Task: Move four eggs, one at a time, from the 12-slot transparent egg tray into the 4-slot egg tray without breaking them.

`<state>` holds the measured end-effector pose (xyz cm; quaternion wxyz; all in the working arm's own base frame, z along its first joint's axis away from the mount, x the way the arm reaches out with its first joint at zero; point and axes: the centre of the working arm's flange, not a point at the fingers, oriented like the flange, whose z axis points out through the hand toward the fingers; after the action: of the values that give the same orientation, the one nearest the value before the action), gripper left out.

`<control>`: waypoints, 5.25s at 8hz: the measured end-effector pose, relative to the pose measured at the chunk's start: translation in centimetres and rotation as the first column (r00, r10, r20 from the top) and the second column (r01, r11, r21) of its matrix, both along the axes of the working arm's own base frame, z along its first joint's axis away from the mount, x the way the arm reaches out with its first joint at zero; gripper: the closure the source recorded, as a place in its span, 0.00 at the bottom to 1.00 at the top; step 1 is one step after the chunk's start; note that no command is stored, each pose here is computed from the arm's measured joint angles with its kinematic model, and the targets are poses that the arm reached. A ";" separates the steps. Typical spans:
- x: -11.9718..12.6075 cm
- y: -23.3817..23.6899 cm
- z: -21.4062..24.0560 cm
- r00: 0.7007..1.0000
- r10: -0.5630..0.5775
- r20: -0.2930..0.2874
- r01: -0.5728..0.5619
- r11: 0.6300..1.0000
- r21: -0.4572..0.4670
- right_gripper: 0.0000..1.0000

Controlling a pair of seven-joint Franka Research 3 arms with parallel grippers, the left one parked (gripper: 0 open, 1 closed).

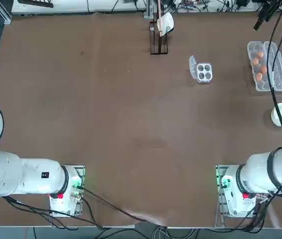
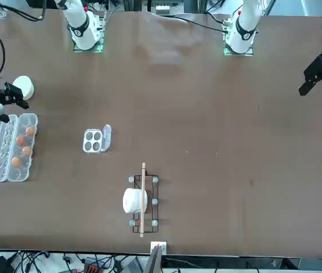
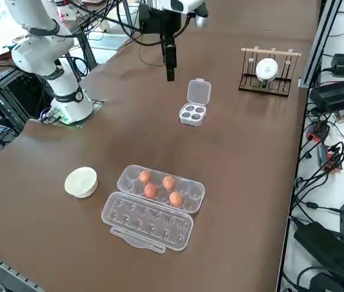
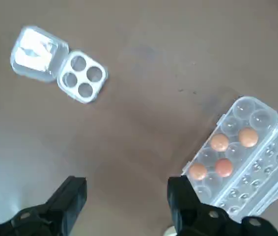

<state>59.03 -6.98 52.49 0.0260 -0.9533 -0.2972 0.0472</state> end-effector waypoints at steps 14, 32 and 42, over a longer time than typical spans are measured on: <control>-6.4 -14.8 -21.2 0.695 0.717 0.056 -0.711 0.697 -0.089 0.02; -6.5 -16.5 -30.6 0.652 0.756 0.059 -0.754 0.655 -0.056 0.19; -6.6 -17.0 -31.0 0.650 0.757 0.062 -0.755 0.653 -0.061 0.42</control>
<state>52.42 -23.93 21.48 -0.0225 -0.7444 -0.6671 0.0188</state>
